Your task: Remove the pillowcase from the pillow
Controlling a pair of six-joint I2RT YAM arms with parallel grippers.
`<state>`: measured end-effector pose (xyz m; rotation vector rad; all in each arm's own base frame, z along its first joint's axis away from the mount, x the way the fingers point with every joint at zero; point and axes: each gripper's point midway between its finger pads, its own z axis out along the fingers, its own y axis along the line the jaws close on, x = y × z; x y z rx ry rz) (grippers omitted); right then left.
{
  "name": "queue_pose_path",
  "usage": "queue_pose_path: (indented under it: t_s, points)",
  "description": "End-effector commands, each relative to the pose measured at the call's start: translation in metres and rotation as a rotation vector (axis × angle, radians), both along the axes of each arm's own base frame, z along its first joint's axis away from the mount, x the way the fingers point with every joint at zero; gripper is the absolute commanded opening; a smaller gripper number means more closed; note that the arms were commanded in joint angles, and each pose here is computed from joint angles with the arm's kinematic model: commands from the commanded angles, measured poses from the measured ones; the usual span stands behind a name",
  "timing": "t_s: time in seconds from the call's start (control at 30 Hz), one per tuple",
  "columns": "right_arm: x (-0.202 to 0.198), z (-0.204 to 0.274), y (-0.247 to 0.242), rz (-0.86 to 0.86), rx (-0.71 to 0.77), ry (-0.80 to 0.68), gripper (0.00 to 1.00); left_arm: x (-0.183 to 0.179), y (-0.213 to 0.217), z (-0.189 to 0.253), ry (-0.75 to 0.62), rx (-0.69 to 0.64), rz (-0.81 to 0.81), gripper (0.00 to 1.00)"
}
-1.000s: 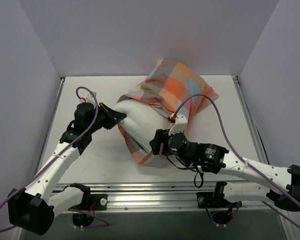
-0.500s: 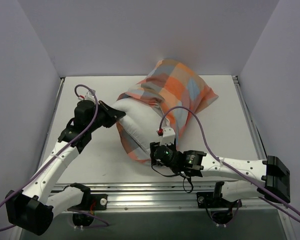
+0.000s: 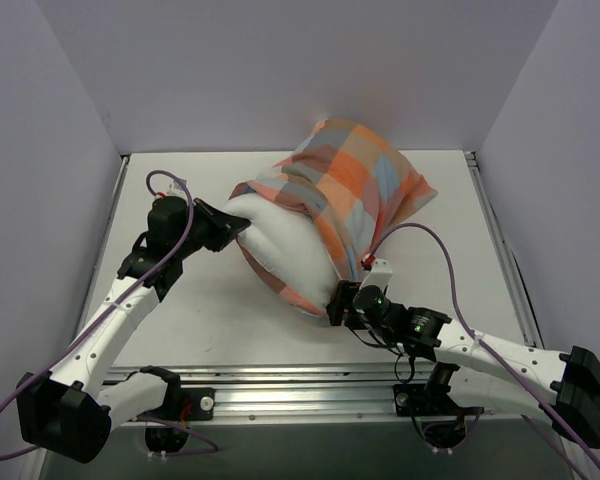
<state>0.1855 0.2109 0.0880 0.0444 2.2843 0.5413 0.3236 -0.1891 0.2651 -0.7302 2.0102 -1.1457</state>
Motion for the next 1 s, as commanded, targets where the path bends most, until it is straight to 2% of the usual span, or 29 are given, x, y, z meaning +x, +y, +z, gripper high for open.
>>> queue_pose_path:
  t_s: [0.0, 0.27, 0.4, 0.47, 0.6, 0.77, 0.97]
  points:
    - [0.000, -0.003, 0.019, 0.113, -0.003, -0.017, 0.63, 0.016, -0.004, 0.056, -0.173, -0.116, 0.035, 0.03]
    - [0.007, 0.046, 0.053, 0.165, 0.051, -0.107, 0.64, 0.010, -0.008, 0.050, -0.174, -0.100, 0.038, 0.03]
    - [0.000, 0.062, 0.069, 0.192, 0.032, -0.133, 0.79, 0.009, -0.008, 0.048, -0.173, -0.089, 0.049, 0.02]
    - [-0.003, 0.064, 0.074, 0.193, 0.015, -0.144, 0.81, 0.008, -0.009, 0.050, -0.176, -0.089, 0.048, 0.03]
    - [0.006, 0.036, 0.065, 0.121, -0.068, -0.122, 0.84, 0.008, -0.010, 0.055, -0.175, -0.108, 0.052, 0.03]
    - [0.006, -0.011, 0.030, 0.014, -0.200, -0.046, 0.86, 0.007, -0.006, 0.063, -0.178, -0.112, 0.069, 0.03]
    - [-0.008, -0.034, 0.014, 0.037, -0.276, 0.044, 0.88, 0.009, 0.001, 0.075, -0.196, -0.156, 0.126, 0.03]
